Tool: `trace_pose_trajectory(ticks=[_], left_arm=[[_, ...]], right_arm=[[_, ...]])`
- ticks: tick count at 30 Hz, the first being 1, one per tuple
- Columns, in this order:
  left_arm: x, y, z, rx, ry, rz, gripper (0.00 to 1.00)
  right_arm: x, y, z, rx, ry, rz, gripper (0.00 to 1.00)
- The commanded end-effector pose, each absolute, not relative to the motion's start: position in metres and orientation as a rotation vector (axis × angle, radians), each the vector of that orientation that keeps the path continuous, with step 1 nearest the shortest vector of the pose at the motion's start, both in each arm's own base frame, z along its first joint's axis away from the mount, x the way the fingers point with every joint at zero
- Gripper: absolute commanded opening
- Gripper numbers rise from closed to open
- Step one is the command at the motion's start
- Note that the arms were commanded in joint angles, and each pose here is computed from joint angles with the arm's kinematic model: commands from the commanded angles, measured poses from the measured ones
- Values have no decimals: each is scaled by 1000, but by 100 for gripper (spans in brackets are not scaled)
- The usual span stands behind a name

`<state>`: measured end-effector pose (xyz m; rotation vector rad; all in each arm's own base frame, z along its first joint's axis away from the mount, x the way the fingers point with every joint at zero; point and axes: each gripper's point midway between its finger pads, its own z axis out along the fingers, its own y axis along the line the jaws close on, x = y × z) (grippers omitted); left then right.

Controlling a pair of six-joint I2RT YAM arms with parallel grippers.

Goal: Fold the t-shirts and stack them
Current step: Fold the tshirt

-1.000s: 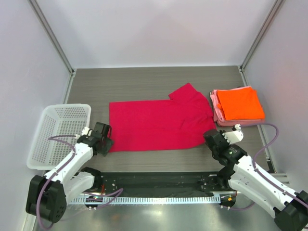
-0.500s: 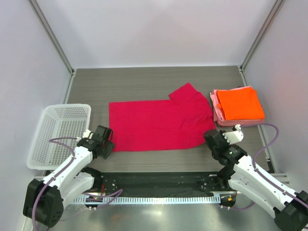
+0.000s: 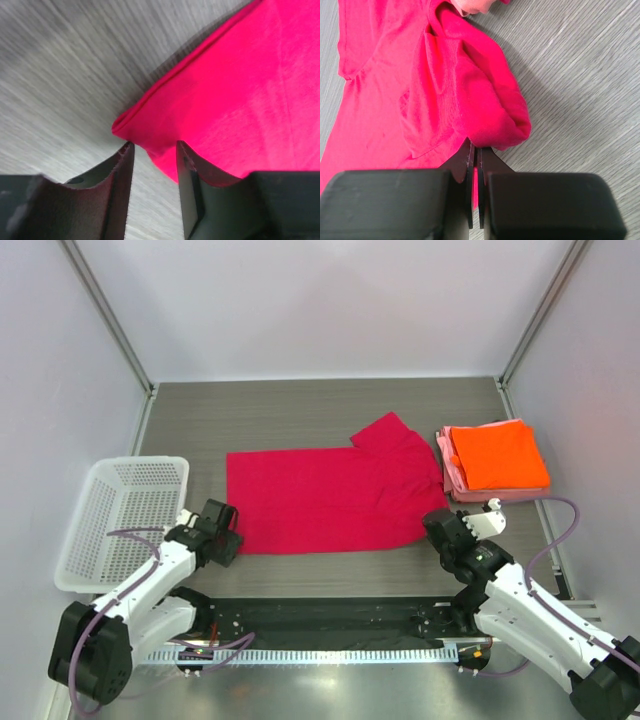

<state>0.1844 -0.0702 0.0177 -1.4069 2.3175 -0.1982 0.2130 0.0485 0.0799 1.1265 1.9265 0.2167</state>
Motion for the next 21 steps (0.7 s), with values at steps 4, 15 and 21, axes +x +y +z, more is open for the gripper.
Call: trace_pose_trajectory(ticks=[4,15,21], left_arm=[[177,-60,-9,-1478,2289,-99,15],[208,-39,51,-1401,2103,-58,0],[220,-27,81,-1392,2062,-28,0]], right_arm=[[217,46,88,1151,1864,244,1],[227,41,97,1124,1847,159,1],[216,34,79,1158,1890,80,37]])
